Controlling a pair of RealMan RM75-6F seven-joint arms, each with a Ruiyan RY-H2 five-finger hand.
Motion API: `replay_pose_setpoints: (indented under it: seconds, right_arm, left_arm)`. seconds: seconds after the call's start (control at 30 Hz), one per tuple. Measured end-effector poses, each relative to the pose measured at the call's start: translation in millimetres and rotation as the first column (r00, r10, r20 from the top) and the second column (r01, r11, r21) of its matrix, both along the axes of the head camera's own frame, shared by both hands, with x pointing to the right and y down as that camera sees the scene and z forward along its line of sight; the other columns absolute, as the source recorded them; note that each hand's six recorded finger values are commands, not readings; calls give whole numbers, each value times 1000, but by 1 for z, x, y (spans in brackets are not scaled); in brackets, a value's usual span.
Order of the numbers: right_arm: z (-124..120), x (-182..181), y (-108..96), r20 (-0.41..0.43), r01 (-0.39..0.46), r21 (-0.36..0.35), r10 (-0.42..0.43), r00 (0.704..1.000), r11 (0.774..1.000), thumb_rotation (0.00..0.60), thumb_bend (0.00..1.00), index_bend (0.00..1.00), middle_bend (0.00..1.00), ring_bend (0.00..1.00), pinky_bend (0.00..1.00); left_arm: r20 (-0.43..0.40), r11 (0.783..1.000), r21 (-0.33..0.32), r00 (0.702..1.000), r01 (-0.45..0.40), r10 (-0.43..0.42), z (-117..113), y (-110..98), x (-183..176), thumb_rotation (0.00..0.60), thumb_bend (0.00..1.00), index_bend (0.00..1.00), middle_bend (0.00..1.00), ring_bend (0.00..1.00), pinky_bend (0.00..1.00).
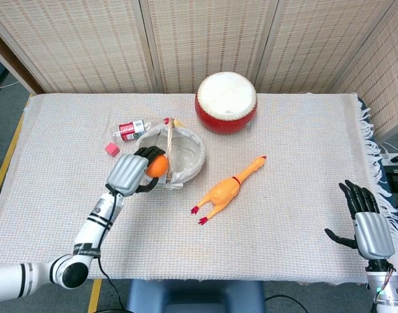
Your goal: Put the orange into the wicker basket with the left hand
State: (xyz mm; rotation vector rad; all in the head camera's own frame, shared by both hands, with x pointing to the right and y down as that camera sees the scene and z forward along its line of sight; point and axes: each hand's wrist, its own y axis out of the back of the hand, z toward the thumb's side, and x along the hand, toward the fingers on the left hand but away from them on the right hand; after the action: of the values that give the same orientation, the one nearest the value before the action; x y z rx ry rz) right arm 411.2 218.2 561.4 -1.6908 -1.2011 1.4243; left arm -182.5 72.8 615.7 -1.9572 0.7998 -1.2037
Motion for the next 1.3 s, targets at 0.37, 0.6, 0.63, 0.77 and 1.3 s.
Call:
replay_pose_setpoints:
  seconds: [0.37, 0.6, 0.63, 0.77, 1.3]
  right_arm:
    - [-1, 4, -1, 14, -16, -6, 16, 1000, 1000, 600, 27, 0, 0, 0, 0]
    - [0, 2, -2, 14, -13, -10, 14, 1000, 1000, 600, 27, 0, 0, 0, 0]
    - [1, 2, -2, 13, -12, -11, 12, 1000, 1000, 600, 27, 0, 0, 0, 0]
    - [1, 1, -1, 11, -10, -13, 10, 1000, 1000, 600, 27, 0, 0, 0, 0]
    - [1, 3, -1, -4, -7, -14, 7, 1000, 1000, 600, 27, 0, 0, 0, 0]
  left_arm:
    - [25, 1000, -5, 1000, -9, 9, 20, -16, 30, 600, 620, 597, 531, 537, 660]
    - [63, 998, -52, 997, -39, 42, 28, -11, 28, 600, 388, 81, 3, 12, 217]
    - [66, 998, -57, 997, -38, 42, 28, -12, 27, 600, 386, 59, 0, 3, 201]
    - [62, 998, -56, 998, -20, 24, 26, -15, 23, 600, 386, 0, 0, 0, 162]
    - [106, 998, 5, 992, 60, -61, 9, -24, -24, 600, 385, 0, 0, 0, 142]
